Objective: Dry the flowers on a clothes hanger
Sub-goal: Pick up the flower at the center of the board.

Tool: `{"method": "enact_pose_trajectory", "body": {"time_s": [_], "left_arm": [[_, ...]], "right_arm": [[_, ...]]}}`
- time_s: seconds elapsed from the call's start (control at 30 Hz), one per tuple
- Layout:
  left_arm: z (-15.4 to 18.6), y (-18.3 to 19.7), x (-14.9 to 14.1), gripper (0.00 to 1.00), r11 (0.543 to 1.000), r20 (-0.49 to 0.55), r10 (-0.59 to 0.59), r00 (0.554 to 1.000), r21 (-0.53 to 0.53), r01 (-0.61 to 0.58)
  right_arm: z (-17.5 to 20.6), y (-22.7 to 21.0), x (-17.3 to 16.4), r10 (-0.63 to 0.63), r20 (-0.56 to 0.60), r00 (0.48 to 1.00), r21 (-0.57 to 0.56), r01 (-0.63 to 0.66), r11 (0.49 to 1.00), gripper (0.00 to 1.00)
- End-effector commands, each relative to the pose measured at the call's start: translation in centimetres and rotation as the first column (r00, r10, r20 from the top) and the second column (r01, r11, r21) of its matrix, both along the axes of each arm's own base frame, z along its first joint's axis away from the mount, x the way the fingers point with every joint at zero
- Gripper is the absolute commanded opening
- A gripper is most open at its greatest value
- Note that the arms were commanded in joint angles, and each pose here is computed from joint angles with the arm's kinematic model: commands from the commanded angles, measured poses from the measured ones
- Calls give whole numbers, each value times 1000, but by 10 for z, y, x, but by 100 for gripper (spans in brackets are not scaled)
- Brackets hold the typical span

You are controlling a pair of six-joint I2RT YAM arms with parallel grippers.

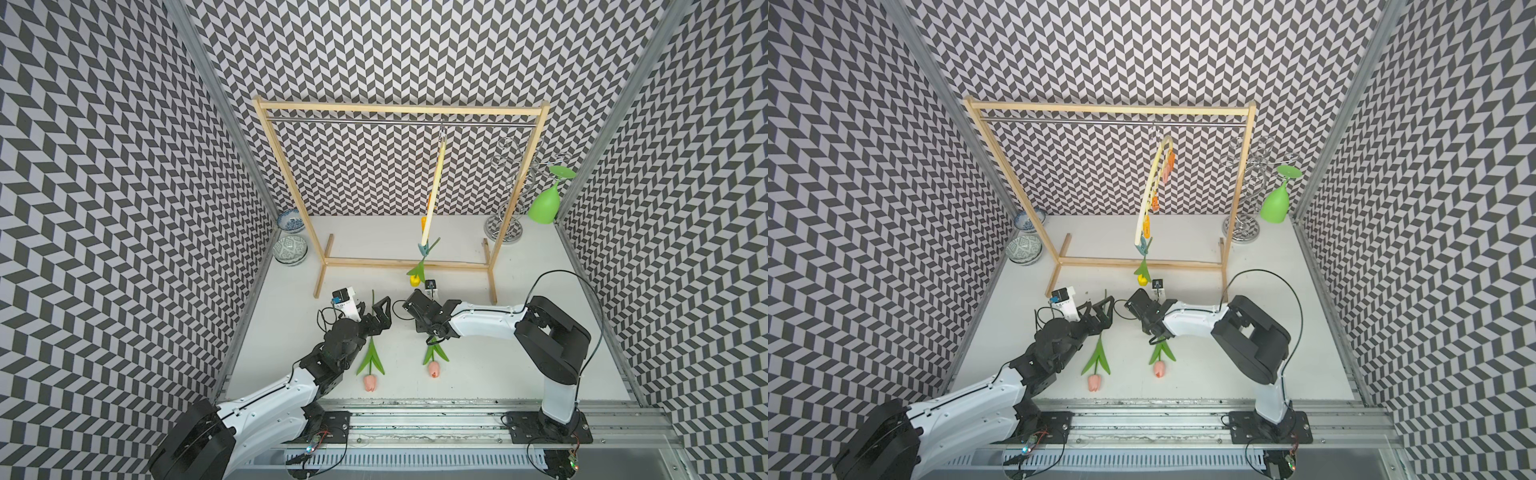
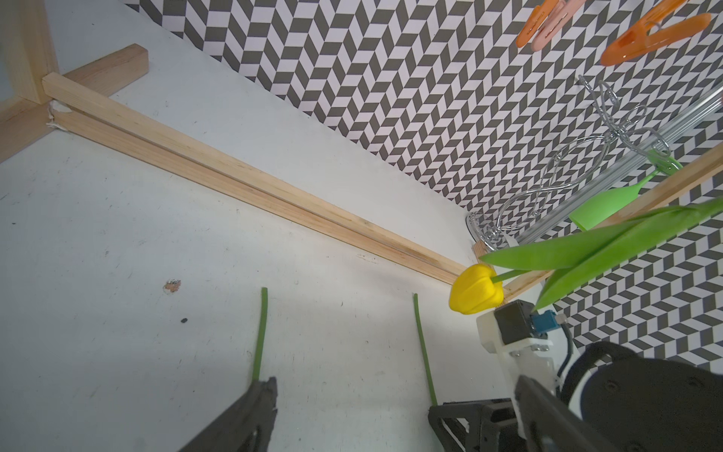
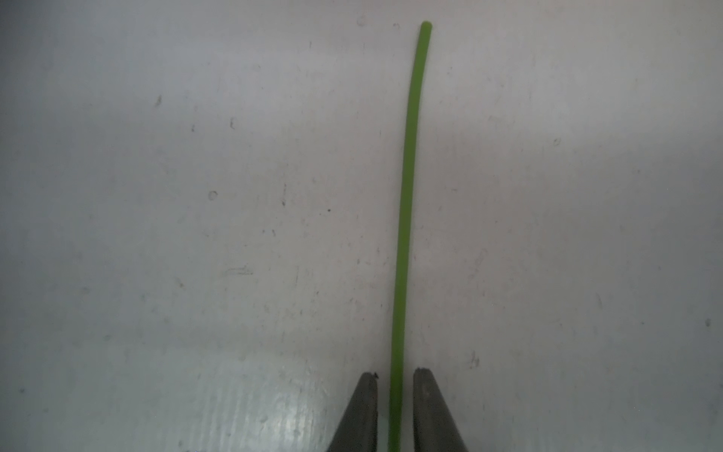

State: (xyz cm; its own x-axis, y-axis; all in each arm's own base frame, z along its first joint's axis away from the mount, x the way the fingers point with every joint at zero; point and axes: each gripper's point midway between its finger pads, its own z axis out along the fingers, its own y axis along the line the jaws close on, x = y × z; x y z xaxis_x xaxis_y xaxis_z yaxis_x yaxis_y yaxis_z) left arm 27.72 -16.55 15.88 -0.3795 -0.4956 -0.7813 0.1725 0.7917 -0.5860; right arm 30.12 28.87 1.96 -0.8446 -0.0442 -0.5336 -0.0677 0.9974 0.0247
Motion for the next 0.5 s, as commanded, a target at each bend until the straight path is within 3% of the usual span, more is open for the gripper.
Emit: {"method": "enact_pose_trajectory", "body": {"time_s": [0.0, 0.47], "left_arm": [[4, 2, 1, 99, 1000, 23, 3, 1000, -1, -2], [4, 2, 1, 96, 1000, 24, 3, 1000, -5, -3]], "right_arm": [[-19, -11, -23, 8, -94, 996, -14, -9, 1000, 20], [-25, -10, -35, 21, -116, 993, -7, -22, 1000, 18]]}}
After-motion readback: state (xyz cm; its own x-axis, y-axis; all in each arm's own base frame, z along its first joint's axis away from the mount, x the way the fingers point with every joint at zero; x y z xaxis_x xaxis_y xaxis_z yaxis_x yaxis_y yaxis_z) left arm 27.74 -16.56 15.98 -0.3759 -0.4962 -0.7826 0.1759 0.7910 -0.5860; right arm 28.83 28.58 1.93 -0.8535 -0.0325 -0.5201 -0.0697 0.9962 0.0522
